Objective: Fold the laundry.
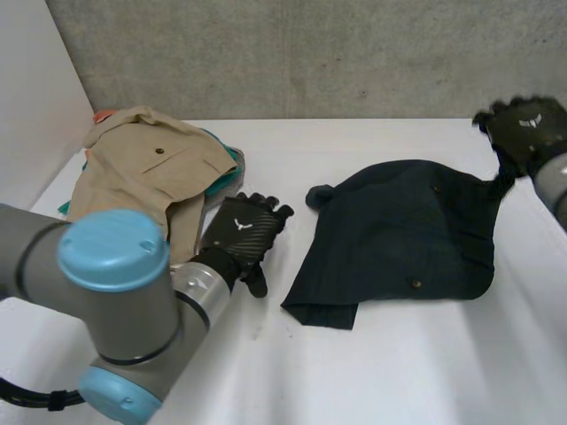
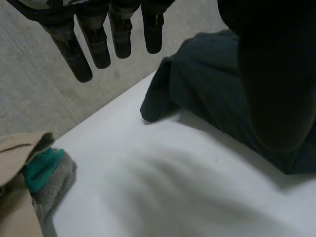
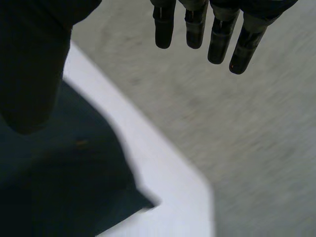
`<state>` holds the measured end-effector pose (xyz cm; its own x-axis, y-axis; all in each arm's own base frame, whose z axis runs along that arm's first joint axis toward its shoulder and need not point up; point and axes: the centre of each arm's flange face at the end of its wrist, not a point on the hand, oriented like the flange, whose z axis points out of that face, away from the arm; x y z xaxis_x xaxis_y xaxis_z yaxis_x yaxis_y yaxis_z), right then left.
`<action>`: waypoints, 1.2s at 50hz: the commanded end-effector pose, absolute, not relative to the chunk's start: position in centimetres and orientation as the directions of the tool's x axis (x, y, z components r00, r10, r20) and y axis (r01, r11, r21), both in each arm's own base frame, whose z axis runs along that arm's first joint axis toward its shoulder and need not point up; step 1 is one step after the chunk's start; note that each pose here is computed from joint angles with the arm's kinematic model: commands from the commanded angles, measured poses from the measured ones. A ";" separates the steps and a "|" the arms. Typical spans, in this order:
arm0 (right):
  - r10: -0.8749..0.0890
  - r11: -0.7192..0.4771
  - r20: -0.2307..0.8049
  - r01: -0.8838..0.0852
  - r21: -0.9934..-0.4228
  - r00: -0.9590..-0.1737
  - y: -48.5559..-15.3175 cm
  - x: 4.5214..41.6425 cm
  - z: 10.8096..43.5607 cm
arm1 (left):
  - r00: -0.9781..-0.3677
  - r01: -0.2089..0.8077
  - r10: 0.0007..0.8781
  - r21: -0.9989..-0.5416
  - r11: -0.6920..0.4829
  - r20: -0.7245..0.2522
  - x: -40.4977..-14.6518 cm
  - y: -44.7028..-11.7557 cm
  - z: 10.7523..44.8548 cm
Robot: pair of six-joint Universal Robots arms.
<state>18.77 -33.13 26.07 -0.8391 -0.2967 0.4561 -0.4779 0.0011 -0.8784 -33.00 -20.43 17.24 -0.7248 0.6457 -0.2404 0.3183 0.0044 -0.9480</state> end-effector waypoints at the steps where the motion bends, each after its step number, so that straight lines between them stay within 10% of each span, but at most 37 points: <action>1: -0.474 0.363 0.252 -0.448 -0.817 -0.844 -29.1 16.5 23.4 | -0.723 0.347 0.649 -0.937 0.043 -0.238 -34.8 -19.6 15.2; 30: -0.540 0.264 0.263 -0.458 -0.849 -0.799 -31.2 18.8 14.3 | -0.698 0.355 0.675 -0.934 0.034 -0.240 -38.2 -20.8 12.9; 53: -0.563 0.205 0.298 -0.480 -0.853 -0.771 -30.9 21.2 14.3 | -0.756 0.086 0.633 -0.983 -0.161 -0.170 -36.1 -18.6 27.6; 60: -0.490 0.079 0.343 -0.433 -0.898 -0.802 -30.6 20.7 20.5 | -0.763 0.025 0.624 -0.973 -0.228 -0.166 -35.5 -17.9 31.0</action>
